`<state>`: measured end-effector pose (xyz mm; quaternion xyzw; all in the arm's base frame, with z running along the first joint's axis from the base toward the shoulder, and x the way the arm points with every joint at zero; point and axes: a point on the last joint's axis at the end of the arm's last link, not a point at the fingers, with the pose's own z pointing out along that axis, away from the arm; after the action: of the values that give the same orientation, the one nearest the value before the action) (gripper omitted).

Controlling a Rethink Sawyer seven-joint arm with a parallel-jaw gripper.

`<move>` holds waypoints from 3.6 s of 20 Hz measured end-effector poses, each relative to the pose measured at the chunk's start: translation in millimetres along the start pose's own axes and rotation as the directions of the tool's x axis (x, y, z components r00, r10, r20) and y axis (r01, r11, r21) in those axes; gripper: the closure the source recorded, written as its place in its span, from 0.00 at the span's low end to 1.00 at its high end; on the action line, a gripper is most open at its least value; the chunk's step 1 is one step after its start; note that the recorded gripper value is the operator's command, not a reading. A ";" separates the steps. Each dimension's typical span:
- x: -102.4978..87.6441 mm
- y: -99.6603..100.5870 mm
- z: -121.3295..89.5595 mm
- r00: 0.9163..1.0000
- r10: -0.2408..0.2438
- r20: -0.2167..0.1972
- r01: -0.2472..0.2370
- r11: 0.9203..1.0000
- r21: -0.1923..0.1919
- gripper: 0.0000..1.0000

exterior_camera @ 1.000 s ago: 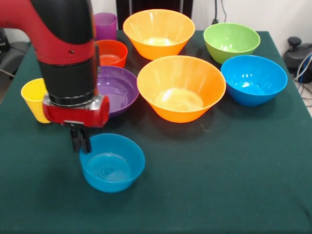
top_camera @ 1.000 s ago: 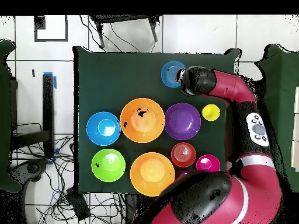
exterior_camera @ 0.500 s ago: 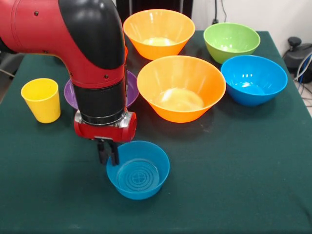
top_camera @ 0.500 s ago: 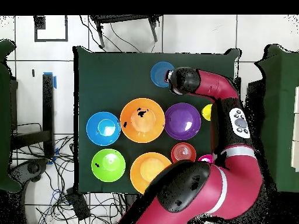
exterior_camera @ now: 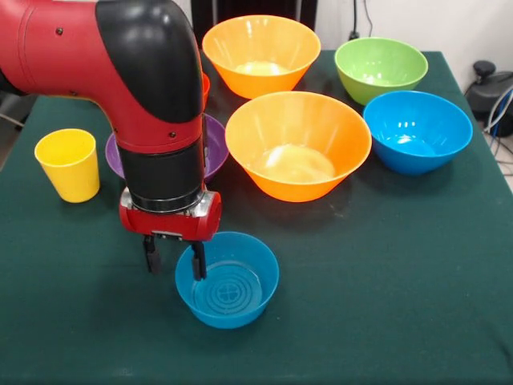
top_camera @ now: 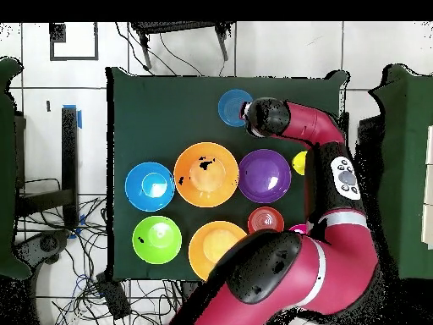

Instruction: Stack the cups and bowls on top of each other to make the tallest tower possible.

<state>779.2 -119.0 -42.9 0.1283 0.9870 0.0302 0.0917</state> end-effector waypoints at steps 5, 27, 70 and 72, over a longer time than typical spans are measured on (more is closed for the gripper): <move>-1.6 2.7 -7.5 1.000 0.013 -0.017 -0.013 1.000 -0.001 0.00; -17.7 32.8 -117.3 0.999 0.050 0.000 -0.050 0.999 -0.015 0.00; 108.7 142.3 -125.8 0.954 0.298 -0.012 -0.293 0.945 0.146 0.00; 112.0 147.4 -124.6 0.949 0.315 -0.002 -0.312 0.938 0.150 0.00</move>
<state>685.8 47.8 72.3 0.2899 0.9546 -0.0273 0.0629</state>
